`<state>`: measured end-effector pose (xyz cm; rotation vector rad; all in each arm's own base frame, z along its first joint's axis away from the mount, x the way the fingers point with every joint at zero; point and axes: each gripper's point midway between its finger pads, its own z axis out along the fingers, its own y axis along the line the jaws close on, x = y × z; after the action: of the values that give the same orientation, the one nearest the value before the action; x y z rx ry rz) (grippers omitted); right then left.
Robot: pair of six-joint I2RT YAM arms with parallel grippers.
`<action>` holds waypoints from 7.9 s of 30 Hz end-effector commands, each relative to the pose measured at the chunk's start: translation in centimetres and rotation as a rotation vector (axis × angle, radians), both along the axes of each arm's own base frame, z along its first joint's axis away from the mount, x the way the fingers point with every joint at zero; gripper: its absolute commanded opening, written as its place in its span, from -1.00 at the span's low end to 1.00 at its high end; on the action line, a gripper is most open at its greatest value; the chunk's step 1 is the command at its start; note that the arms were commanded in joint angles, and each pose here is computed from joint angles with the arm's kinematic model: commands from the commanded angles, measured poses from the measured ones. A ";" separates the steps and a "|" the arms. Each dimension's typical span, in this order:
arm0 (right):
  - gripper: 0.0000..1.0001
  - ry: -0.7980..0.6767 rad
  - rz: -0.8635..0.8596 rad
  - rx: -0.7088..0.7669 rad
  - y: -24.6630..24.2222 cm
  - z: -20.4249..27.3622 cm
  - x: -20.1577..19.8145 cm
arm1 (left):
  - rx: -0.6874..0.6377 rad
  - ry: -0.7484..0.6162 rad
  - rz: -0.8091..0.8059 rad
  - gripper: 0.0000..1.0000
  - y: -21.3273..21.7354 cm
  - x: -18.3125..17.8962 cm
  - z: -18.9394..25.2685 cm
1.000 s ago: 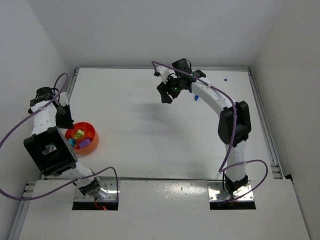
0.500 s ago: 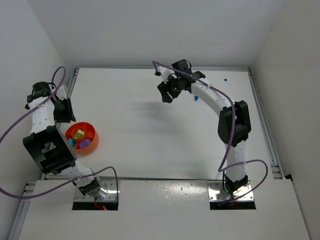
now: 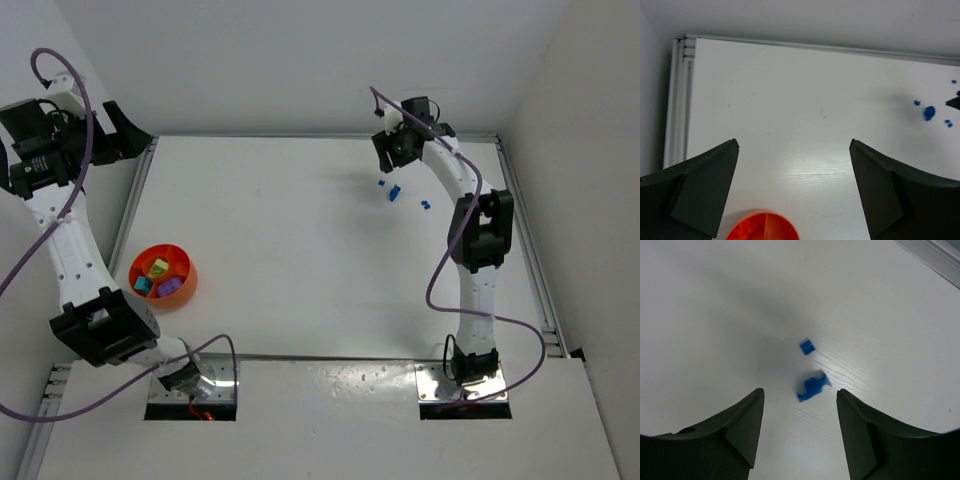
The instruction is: Sort the legos into containers by color
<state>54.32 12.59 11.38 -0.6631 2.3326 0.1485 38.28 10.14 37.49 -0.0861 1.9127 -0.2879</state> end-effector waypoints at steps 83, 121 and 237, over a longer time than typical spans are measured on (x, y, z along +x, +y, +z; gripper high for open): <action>-1.00 -0.089 0.894 0.737 45.4 6.9 -21.9 | -0.442 0.095 -0.096 0.99 -1.4 -3.9 -7.4; -1.00 0.108 0.769 0.647 37.4 6.8 -22.1 | 0.062 0.361 -0.586 0.46 -16.2 -6.8 -16.3; 0.37 -0.061 -0.153 0.138 0.6 0.3 -2.0 | 0.155 0.246 -0.089 0.67 -5.1 -5.1 -7.0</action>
<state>49.18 19.30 9.34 -0.5052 2.3277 0.4154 32.26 6.60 25.85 -0.0909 2.3422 -0.2114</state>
